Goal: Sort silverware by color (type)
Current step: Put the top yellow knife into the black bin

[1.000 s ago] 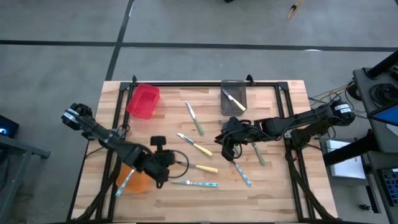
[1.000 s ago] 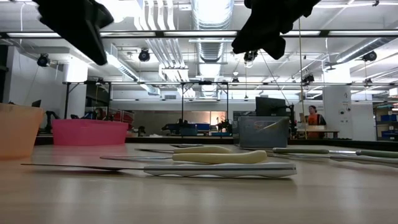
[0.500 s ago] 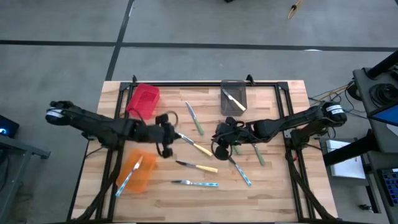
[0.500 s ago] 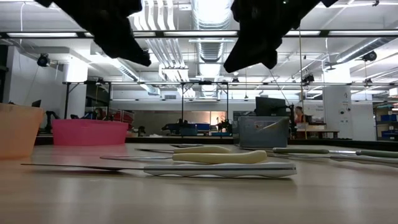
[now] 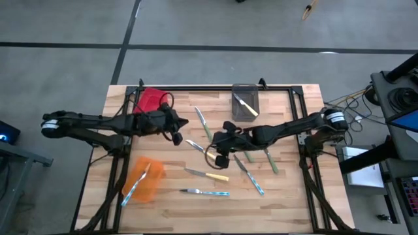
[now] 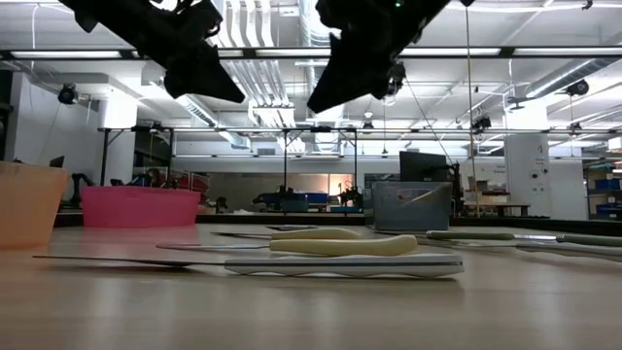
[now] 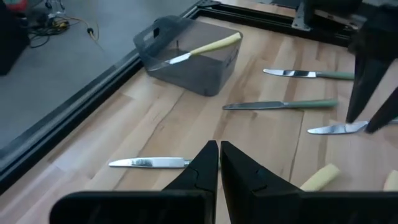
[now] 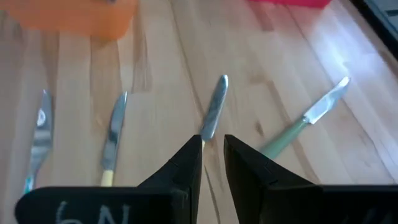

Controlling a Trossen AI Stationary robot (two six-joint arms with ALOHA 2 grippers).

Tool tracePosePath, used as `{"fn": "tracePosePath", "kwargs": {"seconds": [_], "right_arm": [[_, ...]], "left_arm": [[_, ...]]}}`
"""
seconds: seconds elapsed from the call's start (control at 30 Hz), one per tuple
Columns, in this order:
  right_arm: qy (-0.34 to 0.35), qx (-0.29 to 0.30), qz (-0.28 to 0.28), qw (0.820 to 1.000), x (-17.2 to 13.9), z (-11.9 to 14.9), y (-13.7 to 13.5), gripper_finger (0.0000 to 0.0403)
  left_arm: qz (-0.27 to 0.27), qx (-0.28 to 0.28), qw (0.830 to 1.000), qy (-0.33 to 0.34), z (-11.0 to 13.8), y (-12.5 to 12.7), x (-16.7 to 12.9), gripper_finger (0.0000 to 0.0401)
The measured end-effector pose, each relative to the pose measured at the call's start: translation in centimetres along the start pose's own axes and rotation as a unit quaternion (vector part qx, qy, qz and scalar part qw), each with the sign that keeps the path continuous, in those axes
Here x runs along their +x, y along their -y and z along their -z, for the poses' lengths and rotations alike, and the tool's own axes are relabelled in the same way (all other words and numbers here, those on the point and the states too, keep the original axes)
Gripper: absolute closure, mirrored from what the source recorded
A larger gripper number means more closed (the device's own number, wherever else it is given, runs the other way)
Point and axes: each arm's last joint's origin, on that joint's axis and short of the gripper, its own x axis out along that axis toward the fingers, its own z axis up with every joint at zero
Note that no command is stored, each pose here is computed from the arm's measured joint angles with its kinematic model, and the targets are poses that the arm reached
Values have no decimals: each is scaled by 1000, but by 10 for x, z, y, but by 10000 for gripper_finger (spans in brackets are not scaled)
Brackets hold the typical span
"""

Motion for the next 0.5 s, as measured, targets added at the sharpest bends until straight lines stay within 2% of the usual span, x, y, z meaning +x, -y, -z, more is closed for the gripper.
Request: {"fn": "tracePosePath", "kwargs": {"seconds": [0.2, 0.33, 0.5], "right_arm": [[-90, -22, 20, 996, 10, -6, -2, 344], [-139, -6, 35, 990, 10, -7, -2, 344], [-159, 31, 33, 986, 11, -6, -3, 344]], "left_arm": [[-1, 2, 1000, -4, 2, 0, 1, 401], [-3, 24, 1000, -18, 11, -1, 3, 401], [-4, 28, 999, -44, 29, -2, 7, 401]]}}
